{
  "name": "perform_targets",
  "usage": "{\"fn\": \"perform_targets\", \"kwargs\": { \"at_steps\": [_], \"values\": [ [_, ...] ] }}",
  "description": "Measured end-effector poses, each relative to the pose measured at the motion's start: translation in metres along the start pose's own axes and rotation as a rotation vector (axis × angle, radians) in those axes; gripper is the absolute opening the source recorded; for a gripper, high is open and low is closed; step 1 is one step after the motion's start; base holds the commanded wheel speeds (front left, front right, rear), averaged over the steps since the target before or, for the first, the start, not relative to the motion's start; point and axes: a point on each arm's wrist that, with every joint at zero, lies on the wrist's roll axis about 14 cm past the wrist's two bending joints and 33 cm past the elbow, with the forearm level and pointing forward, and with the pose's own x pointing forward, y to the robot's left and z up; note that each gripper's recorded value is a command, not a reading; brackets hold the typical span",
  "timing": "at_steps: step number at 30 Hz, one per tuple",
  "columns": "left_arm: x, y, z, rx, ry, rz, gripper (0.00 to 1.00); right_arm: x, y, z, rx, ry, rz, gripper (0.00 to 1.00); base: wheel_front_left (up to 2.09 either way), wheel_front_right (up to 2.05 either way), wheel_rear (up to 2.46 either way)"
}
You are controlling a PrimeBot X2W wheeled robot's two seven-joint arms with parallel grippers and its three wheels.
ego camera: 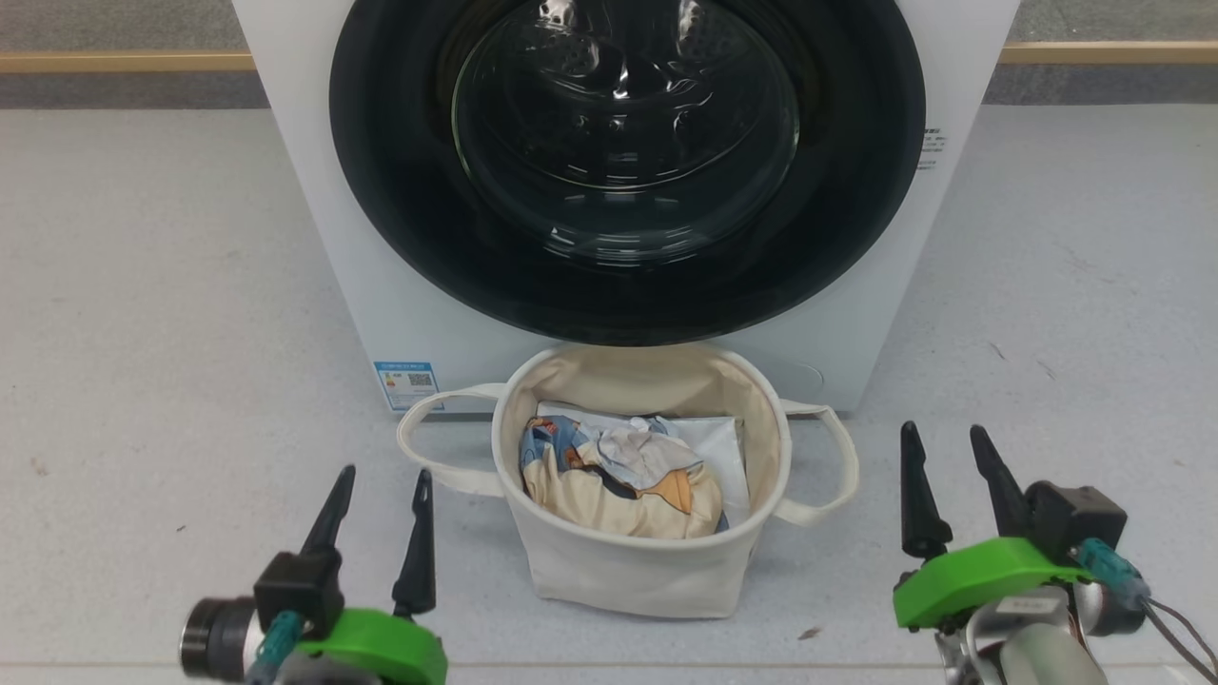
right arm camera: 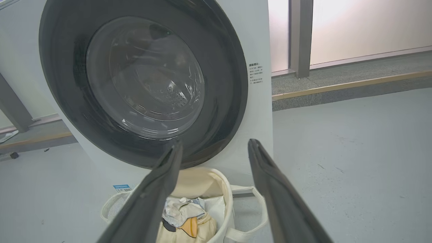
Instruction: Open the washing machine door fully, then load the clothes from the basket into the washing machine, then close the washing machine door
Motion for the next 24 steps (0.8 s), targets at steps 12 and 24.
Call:
{"fn": "perform_targets", "kwargs": {
  "at_steps": [12, 24],
  "values": [
    [-0.005, -0.002, -0.036, 0.097, 0.111, -0.023, 1.00, 0.005, 0.010, 0.003, -0.071, -0.013, 0.041, 1.00, 0.00, 0.00, 0.00],
    [0.007, 0.000, -0.029, 0.071, 0.095, -0.015, 1.00, 0.007, 0.005, 0.008, -0.062, -0.031, 0.025, 1.00, 0.00, 0.00, 0.00]
  ]
}}
